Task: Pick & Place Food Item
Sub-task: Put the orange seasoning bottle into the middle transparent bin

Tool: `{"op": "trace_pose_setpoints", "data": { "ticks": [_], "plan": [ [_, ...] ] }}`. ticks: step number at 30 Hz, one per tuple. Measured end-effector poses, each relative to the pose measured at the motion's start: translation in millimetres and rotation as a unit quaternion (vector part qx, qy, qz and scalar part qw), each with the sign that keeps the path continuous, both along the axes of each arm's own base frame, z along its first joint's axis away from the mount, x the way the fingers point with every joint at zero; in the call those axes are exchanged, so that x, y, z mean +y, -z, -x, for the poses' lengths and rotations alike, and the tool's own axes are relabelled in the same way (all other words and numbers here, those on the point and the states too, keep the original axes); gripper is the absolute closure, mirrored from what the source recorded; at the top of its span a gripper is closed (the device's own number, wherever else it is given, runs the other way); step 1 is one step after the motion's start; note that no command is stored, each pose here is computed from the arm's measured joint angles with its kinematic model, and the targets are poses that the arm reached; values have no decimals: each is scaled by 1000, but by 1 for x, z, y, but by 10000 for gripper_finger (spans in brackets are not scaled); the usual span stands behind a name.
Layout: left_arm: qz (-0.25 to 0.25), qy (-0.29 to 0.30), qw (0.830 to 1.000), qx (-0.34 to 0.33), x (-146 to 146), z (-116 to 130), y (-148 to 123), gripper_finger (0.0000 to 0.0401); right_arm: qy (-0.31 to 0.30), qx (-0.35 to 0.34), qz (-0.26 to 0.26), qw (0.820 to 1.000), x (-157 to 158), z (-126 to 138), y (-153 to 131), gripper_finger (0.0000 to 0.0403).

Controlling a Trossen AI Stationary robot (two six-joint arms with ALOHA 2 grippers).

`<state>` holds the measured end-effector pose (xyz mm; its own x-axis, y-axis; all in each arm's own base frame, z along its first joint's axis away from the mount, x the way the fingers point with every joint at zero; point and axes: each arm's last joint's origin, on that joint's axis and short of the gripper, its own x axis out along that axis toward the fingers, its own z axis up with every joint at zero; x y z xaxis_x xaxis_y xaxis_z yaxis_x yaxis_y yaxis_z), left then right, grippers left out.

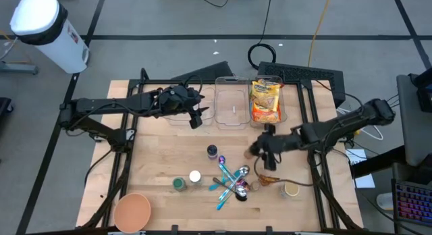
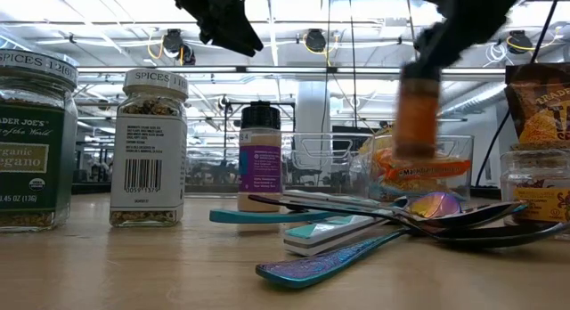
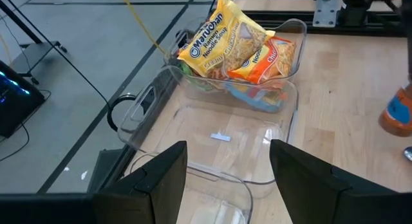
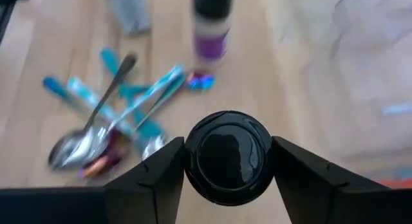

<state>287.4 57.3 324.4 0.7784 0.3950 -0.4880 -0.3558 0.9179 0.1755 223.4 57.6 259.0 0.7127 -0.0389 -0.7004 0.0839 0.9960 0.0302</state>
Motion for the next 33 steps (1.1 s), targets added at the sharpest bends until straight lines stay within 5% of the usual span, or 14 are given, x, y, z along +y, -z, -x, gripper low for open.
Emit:
{"op": "trace_pose_setpoints", "data": {
  "ticks": [8,17,22,33],
  "plan": [
    [-1,2,1000,18,1,-6,8,171,41,-74,68,994,-57,-19,-54,210],
    [-14,10,1000,26,1,-8,10,171,74,-130,59,987,-156,-35,-95,211],
    [-21,14,999,30,1,-8,10,171,74,-116,29,990,-213,-60,-89,211],
    [-26,18,999,34,1,-8,11,171,107,-26,7,994,-289,-107,-16,211]
  ]
}}
